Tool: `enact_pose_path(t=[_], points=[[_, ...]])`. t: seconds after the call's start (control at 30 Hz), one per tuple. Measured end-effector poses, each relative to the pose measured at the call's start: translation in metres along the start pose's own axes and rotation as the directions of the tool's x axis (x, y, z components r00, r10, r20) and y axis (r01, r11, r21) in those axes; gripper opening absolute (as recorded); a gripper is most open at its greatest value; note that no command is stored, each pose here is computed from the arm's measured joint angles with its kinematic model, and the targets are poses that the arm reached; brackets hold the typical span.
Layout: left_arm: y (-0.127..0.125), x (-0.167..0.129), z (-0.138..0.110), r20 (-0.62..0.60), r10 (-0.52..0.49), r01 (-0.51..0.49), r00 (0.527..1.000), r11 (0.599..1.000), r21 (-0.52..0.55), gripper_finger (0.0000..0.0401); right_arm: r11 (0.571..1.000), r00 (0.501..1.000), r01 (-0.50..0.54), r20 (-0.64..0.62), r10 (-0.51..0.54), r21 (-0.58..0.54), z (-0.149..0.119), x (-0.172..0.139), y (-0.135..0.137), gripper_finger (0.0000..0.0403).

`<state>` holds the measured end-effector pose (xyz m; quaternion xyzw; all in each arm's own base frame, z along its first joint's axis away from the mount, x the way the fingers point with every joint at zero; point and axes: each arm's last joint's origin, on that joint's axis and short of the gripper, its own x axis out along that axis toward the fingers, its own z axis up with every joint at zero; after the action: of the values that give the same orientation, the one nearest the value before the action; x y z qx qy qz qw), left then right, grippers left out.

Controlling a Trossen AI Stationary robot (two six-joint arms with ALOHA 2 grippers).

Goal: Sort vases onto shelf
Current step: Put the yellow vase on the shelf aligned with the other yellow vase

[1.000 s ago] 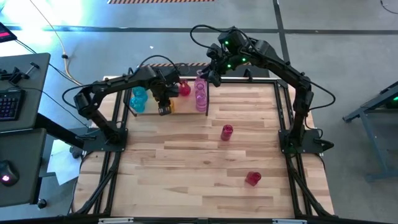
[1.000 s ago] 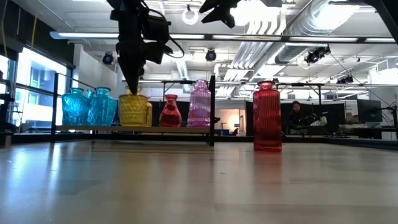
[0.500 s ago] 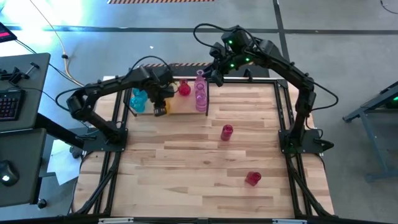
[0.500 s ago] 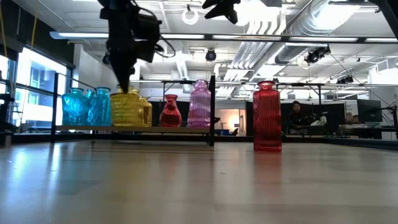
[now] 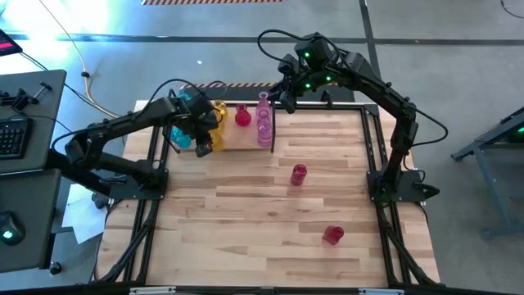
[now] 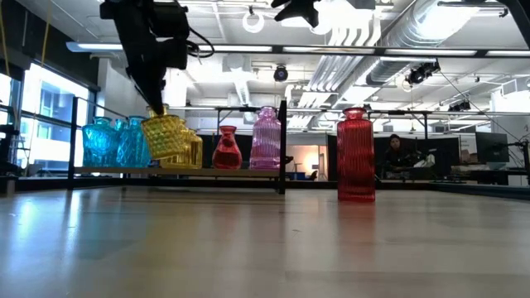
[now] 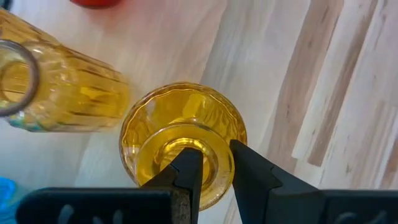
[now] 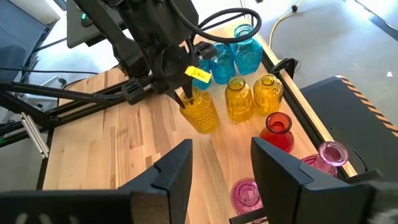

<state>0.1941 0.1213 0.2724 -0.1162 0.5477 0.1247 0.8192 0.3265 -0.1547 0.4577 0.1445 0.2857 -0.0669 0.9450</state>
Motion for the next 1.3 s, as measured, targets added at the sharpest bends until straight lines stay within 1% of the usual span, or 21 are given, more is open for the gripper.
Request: enact_pose_path(t=[0.1, 0.27, 0.43, 0.77, 0.9, 1.07, 1.3], points=[[0.001, 0.001, 0.001, -0.003, 0.016, -0.016, 1.0, 1.0, 0.002, 0.0061, 1.0, 1.0, 0.0, 0.0, 0.0, 0.001, 0.0, 0.0, 0.0, 0.0144], [0.003, 0.01, 0.003, -0.036, 0.015, -0.015, 0.999, 1.0, 0.005, 0.0061, 1.0, 1.0, -0.005, -0.002, 0.005, 0.004, 0.0, 0.001, 0.002, 0.0144], [0.006, 0.018, 0.007, -0.059, 0.049, -0.049, 0.997, 0.999, 0.005, 0.0061, 1.0, 1.0, -0.012, -0.004, 0.012, 0.002, 0.0, 0.002, 0.005, 0.0144], [0.009, 0.016, 0.012, -0.057, 0.057, -0.057, 0.997, 0.998, -0.003, 0.0061, 1.0, 1.0, -0.012, -0.011, 0.012, -0.003, -0.001, 0.002, 0.005, 0.0144], [0.014, 0.011, 0.015, -0.029, 0.066, -0.067, 0.997, 0.997, -0.026, 0.0061, 1.0, 1.0, -0.012, -0.011, 0.012, -0.004, -0.001, 0.002, 0.005, 0.0144], [0.022, 0.014, 0.013, -0.057, 0.059, -0.063, 0.997, 0.996, -0.071, 0.0061, 1.0, 1.0, -0.012, -0.011, 0.012, -0.005, -0.001, 0.002, 0.005, 0.0144], [0.024, 0.019, 0.014, -0.079, 0.044, -0.05, 0.996, 0.996, -0.077, 0.0061, 1.0, 1.0, -0.012, -0.011, 0.012, -0.005, -0.001, 0.002, 0.005, 0.0144]])
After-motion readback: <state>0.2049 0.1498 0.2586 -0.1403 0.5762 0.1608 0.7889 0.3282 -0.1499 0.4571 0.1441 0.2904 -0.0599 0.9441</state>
